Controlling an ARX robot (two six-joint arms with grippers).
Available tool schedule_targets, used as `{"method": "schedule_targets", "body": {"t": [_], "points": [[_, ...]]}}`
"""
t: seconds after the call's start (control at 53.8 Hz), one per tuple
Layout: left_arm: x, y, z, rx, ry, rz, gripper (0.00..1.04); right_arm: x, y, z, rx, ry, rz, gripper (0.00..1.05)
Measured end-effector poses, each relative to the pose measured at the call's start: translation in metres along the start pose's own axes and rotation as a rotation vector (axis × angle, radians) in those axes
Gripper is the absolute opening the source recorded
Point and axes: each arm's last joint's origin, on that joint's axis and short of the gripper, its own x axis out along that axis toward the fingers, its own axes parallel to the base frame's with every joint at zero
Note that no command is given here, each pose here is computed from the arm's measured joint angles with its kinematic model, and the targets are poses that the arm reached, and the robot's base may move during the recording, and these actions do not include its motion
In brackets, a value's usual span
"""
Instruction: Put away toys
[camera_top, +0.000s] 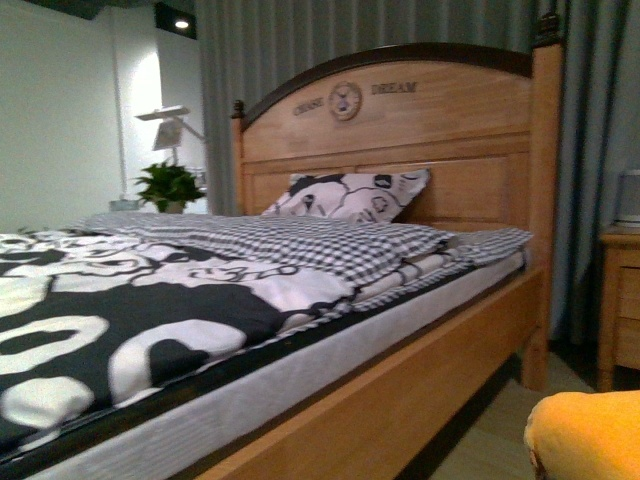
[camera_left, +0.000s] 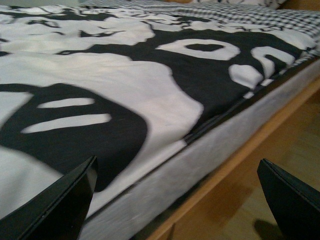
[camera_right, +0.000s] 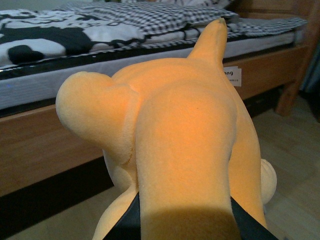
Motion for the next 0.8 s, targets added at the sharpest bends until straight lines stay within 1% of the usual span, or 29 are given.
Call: {"method": "schedule_targets", "body": {"t": [0.799], "points": [[0.0,0.0,0.0,0.0,0.0,0.001,0.99,0.0,-0.0001,0.0,0.001,0.0,-0.003,0.18]]}}
